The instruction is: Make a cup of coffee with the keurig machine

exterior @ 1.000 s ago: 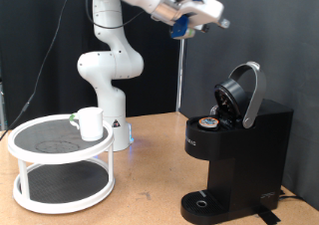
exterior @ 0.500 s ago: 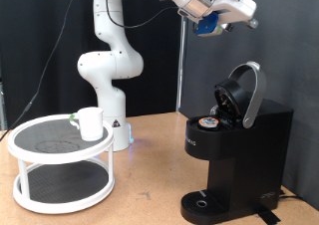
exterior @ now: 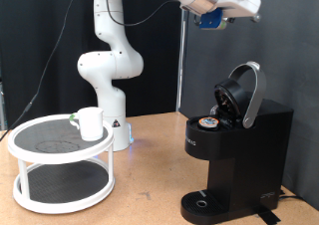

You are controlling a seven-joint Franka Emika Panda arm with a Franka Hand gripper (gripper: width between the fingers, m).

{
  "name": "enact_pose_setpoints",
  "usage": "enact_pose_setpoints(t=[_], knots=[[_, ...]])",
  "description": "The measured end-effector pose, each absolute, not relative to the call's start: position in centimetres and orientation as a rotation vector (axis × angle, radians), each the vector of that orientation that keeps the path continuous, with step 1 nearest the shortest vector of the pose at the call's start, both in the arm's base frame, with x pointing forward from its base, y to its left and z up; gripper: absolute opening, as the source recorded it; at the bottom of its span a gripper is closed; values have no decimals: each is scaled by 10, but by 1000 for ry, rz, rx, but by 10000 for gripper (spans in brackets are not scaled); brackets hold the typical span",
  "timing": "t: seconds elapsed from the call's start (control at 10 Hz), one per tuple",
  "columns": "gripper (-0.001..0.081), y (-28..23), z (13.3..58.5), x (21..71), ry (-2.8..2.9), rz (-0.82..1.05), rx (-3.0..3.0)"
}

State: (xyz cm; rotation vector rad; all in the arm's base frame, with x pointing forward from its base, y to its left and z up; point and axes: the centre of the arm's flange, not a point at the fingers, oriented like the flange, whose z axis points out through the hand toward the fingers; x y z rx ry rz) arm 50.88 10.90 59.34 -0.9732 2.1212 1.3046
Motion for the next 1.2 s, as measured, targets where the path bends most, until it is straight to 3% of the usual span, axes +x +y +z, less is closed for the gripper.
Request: enact_pose_setpoints(t=[0.3, 1.2], knots=[[808, 140, 594, 520, 2182, 1165, -982], [808, 209, 565, 538, 2258, 1091, -1088]])
